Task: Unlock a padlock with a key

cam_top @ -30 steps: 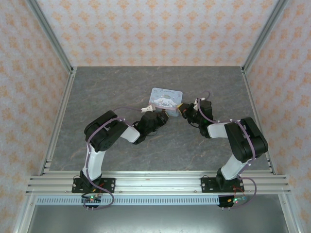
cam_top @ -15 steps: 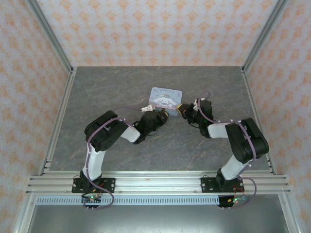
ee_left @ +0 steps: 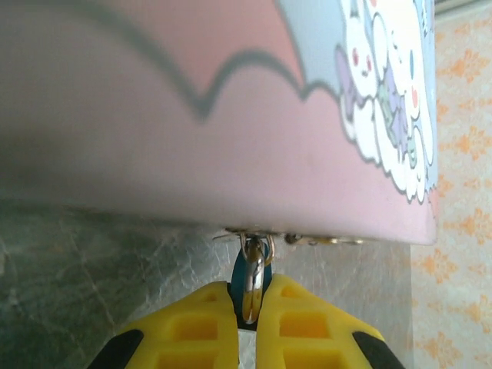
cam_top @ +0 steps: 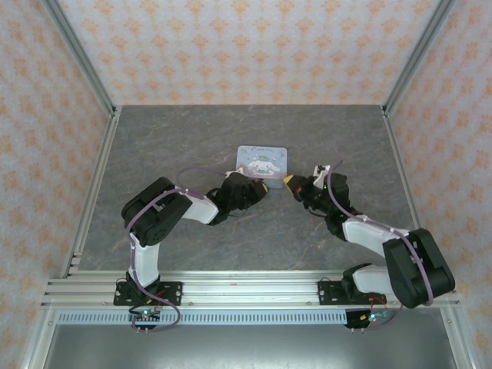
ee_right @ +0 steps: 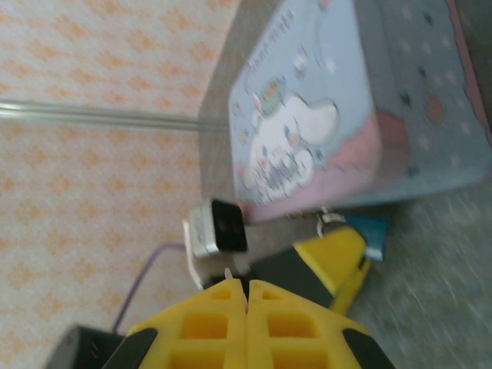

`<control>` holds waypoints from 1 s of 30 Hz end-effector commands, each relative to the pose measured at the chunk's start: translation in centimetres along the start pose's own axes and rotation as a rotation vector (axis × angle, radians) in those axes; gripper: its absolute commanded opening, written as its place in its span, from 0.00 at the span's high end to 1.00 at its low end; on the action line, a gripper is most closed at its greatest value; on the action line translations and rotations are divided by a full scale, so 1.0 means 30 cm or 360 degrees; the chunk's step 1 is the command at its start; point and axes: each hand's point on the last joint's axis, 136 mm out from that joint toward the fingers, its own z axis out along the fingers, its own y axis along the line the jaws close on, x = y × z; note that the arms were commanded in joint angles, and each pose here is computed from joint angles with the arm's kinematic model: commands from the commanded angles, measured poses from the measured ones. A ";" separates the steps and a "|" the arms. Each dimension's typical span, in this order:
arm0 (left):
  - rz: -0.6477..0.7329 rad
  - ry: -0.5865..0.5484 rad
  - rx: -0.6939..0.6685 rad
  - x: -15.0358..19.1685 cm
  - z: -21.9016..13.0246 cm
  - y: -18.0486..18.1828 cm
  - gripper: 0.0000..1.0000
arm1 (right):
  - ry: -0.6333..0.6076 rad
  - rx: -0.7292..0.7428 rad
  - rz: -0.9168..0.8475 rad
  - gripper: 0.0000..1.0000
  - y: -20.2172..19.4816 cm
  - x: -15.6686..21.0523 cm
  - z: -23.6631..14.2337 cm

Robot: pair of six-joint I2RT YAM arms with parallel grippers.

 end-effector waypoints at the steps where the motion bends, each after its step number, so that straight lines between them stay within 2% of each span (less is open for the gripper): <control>1: -0.0024 0.0137 0.0055 0.026 -0.039 -0.062 1.00 | 0.0053 -0.0003 -0.0039 1.00 -0.017 0.076 -0.022; 9: -0.0082 0.0185 0.0109 0.046 -0.080 -0.082 1.00 | -0.0021 0.0047 0.0105 1.00 -0.110 0.151 -0.078; 14: -0.0150 0.0174 0.0139 0.050 -0.087 -0.077 1.00 | -0.0016 0.0053 0.0100 1.00 -0.106 0.184 -0.080; 19: -0.0202 0.0158 0.0183 0.045 -0.107 -0.084 1.00 | -0.0044 0.0050 0.0113 1.00 -0.105 0.188 -0.079; 30: -0.0148 0.0145 0.0211 0.028 -0.143 -0.124 1.00 | -0.0120 0.0066 0.0136 1.00 -0.118 0.163 -0.073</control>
